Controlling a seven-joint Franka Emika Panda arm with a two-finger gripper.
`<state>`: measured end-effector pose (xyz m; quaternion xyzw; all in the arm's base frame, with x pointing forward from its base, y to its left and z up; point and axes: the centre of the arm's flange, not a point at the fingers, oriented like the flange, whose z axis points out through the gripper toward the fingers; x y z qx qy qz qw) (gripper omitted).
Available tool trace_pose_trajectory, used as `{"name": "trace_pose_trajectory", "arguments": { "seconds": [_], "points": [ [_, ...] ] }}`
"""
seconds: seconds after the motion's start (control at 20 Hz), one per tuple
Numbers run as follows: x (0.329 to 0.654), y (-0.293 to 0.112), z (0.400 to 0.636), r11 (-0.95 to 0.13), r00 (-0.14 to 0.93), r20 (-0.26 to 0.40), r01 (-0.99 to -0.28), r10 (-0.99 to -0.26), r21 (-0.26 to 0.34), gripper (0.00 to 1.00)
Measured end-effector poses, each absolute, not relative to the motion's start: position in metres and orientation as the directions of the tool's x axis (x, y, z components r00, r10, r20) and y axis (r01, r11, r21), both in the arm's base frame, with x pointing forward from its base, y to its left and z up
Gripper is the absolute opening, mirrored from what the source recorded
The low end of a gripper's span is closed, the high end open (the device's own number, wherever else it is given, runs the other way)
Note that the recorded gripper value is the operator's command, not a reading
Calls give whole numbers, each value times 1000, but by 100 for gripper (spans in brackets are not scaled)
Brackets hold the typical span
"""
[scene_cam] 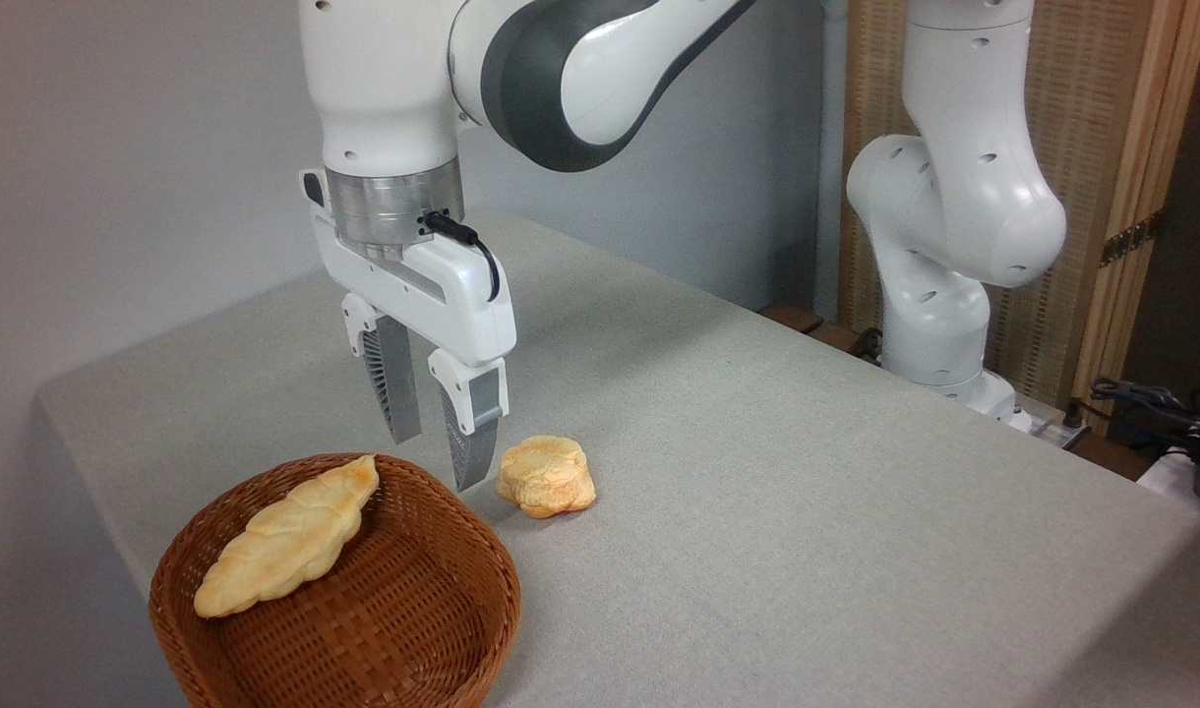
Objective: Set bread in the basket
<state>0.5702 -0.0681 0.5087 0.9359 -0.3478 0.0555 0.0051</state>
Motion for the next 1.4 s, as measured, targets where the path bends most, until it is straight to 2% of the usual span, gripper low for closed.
{"name": "trace_pose_trajectory", "arguments": {
  "seconds": [0.25, 0.35, 0.7, 1.4],
  "points": [
    [581, -68, 556, -759, 737, 193, -645, -648, -88, 100],
    [580, -69, 564, -758, 734, 199, -646, -649, -91, 100],
    [579, -69, 561, -761, 741, 187, -646, -645, -66, 100],
    [581, -68, 556, -763, 745, 179, -644, -643, -61, 100]
  ]
}}
